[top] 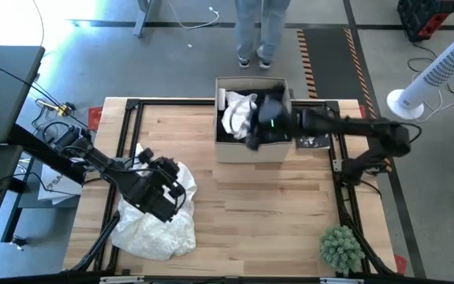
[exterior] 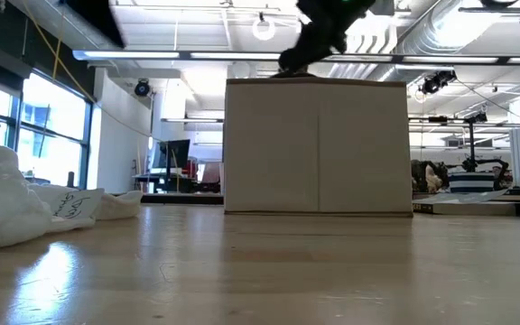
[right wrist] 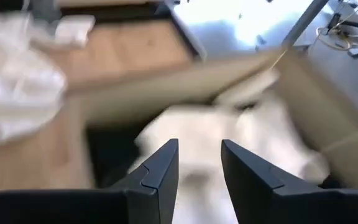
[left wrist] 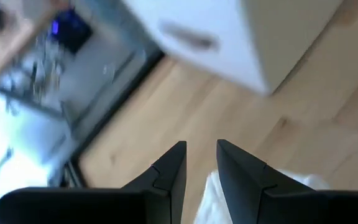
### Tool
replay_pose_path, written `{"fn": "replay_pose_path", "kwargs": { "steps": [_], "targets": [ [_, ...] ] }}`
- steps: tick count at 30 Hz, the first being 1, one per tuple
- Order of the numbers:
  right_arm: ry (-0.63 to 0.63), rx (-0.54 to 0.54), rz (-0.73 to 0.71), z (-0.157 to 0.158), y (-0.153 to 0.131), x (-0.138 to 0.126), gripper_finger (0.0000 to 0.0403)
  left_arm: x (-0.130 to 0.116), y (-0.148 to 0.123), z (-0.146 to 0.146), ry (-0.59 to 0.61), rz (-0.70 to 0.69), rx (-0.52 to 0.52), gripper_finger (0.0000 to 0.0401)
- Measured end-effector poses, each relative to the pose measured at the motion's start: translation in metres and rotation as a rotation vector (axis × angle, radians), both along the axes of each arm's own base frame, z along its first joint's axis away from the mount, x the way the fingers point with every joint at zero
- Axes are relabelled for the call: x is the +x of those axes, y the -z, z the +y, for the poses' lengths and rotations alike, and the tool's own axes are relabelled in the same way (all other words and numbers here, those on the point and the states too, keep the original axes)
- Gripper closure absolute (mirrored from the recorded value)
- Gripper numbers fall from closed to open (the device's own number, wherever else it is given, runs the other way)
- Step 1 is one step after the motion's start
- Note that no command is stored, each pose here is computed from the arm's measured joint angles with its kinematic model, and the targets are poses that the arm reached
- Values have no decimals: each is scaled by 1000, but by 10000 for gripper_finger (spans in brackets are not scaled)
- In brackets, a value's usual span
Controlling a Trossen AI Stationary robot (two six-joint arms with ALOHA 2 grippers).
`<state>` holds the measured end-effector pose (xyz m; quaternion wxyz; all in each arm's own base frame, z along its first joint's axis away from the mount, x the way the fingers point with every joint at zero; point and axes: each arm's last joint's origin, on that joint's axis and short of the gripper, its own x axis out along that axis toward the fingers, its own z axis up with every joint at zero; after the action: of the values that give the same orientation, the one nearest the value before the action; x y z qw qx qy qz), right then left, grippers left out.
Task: Sort clothes
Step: Put the white sock into the laundry organizer
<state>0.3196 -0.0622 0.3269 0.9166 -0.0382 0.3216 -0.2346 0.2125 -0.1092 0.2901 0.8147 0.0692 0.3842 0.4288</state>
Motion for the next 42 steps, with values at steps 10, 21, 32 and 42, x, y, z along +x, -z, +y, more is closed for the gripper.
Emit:
{"fn": "replay_pose_path", "kwargs": {
  "steps": [10,21,32,42],
  "targets": [
    [-117,50,-164,86,62,-35,286,-48,63,92,-646,233,-320,315],
    [-136,52,-220,83,62,-34,286,-55,94,183,-658,445,-521,315],
    [-158,64,-216,85,62,-34,286,-49,134,218,-679,660,-702,315],
    [-155,69,-191,84,64,-35,286,-32,187,224,-566,836,-872,334]
  ]
}}
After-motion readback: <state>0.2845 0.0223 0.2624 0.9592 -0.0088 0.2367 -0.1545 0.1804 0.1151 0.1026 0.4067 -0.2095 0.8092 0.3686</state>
